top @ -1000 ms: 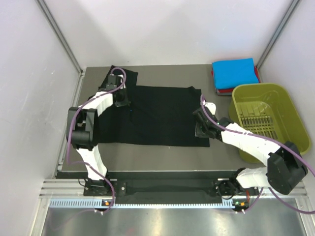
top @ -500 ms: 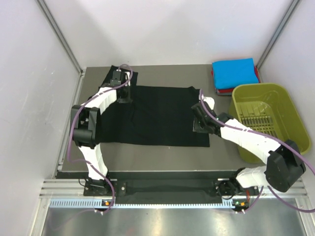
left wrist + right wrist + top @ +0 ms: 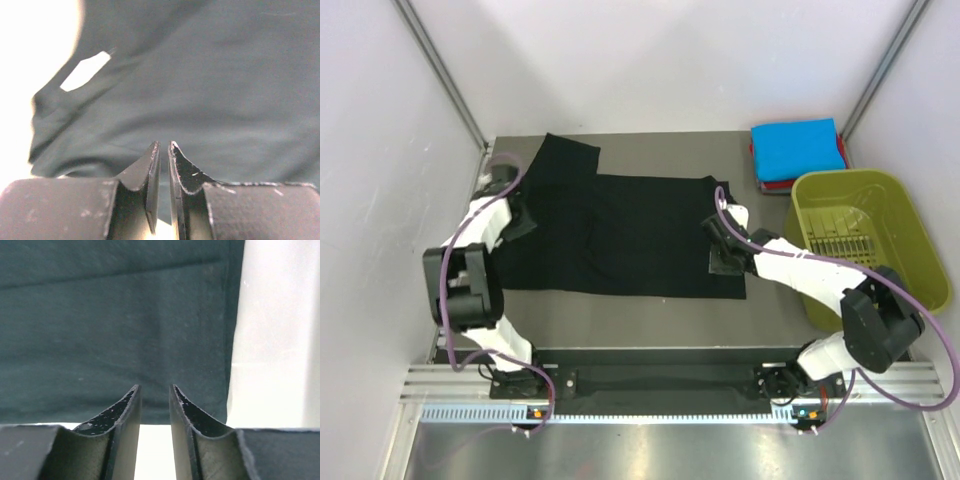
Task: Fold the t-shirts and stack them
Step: Fold the tshirt
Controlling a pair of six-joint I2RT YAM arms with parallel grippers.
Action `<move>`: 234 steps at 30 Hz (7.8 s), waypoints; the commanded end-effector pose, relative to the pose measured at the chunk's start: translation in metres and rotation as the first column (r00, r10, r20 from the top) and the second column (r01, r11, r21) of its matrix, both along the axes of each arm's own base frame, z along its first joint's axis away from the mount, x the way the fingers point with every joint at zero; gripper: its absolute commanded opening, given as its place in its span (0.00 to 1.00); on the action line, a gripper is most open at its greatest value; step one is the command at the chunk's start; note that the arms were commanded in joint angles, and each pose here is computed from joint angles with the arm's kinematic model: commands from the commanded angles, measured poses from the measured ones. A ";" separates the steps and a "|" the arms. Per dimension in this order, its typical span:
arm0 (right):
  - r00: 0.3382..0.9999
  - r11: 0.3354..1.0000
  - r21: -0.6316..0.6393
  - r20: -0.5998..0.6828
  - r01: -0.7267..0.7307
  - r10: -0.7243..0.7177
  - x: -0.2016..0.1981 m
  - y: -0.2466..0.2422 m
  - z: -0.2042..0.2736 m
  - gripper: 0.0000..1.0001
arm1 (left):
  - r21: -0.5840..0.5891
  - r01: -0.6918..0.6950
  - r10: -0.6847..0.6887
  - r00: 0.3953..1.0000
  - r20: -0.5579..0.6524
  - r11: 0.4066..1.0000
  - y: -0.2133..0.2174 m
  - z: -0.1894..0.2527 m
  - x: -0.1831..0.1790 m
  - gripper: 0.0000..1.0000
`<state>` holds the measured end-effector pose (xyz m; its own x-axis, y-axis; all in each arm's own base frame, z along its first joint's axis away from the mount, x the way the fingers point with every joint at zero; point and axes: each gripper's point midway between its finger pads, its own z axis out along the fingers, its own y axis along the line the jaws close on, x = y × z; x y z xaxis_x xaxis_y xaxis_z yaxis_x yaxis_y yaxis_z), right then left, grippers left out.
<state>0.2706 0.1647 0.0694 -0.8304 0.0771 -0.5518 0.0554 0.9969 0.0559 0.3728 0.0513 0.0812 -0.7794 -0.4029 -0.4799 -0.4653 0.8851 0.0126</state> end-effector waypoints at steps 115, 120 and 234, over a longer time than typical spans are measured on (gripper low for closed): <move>0.989 0.998 0.045 0.141 -0.054 0.047 0.336 -0.076 -0.001 0.00 | -0.196 0.153 -0.020 0.834 0.552 0.969 0.093 -0.021 0.289 0.50; 0.982 0.994 0.072 0.179 -0.083 0.069 0.339 -0.071 0.017 0.15 | -0.210 0.167 -0.016 0.818 0.575 0.963 0.089 -0.018 0.294 0.52; 0.903 0.988 -0.056 0.399 -0.146 0.156 0.151 -0.050 0.052 0.00 | -0.241 0.013 0.122 0.834 0.537 0.970 0.096 0.068 0.106 0.00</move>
<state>0.4192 0.1129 0.0942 -0.6102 -0.0268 -0.7918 -0.1201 0.9910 0.0590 0.4918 0.1345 0.1433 -0.4007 -0.5926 -0.6988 -0.3385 0.8045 -0.4881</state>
